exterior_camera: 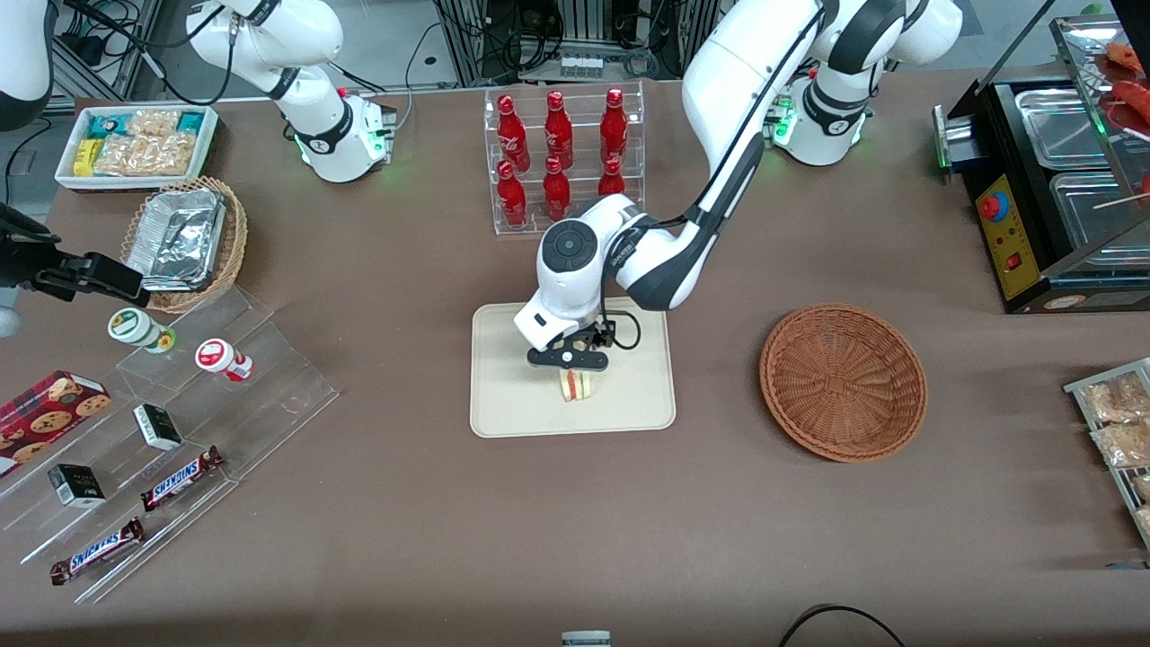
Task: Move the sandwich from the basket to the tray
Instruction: 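Lower the sandwich onto the tray and open the left gripper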
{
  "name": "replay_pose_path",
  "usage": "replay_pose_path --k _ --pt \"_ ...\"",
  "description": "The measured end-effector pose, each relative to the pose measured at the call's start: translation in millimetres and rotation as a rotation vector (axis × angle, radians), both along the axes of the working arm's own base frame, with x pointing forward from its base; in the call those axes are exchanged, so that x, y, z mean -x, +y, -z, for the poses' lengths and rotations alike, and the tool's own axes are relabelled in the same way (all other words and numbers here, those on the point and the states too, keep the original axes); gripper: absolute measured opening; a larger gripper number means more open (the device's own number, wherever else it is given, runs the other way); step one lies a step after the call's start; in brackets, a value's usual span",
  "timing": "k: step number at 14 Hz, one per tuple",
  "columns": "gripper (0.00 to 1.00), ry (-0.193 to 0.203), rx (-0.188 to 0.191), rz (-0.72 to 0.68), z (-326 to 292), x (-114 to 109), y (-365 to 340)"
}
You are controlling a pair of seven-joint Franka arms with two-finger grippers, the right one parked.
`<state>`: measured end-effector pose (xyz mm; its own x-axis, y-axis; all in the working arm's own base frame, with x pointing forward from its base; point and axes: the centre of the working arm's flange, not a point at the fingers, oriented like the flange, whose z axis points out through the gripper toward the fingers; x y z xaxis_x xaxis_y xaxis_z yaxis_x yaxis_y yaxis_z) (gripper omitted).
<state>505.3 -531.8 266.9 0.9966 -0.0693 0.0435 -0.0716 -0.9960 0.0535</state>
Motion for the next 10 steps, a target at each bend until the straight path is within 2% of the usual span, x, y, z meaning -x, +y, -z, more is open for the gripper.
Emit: replay_pose_path --k 1,2,7,10 --pt "0.99 -0.013 0.011 -0.012 -16 -5 3" --pt "1.00 -0.018 0.014 -0.030 -36 -13 10" --pt "1.00 0.010 0.008 -0.182 -163 -58 105" --pt "1.00 0.048 -0.022 -0.230 -218 -76 181"
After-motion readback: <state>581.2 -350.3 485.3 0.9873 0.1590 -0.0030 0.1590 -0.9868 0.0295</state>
